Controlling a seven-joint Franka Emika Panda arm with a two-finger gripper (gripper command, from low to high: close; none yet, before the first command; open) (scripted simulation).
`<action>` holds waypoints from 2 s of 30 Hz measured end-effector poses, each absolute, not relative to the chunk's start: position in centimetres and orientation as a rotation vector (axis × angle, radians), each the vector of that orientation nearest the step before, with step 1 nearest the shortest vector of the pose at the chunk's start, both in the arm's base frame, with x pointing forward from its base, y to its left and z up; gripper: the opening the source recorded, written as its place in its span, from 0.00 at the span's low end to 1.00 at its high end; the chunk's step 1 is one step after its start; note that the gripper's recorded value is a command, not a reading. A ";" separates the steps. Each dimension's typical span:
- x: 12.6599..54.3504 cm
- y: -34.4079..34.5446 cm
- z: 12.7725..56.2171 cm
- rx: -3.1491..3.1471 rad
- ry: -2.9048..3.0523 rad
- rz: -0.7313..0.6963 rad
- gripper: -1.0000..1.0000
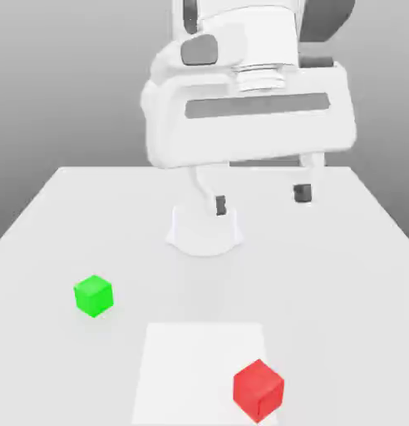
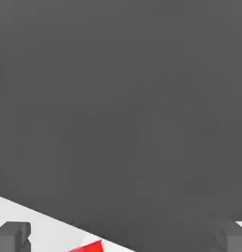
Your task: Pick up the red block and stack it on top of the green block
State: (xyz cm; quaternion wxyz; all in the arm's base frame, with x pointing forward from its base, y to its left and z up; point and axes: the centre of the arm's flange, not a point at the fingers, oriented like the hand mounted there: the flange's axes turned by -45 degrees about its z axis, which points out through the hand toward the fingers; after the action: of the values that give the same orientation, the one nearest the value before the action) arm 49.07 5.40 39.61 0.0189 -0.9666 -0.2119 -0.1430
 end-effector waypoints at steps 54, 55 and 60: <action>24.3 -20.4 23.6 -2.943 -0.976 -0.026 0.00; 24.4 -20.3 23.3 -2.933 -0.977 -0.034 0.00; 24.8 -20.1 21.5 -2.911 -0.975 -0.057 0.00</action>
State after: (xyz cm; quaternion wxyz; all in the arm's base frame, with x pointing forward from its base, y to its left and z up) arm 24.76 -20.08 21.47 0.0356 -0.9475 -0.3172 -0.0184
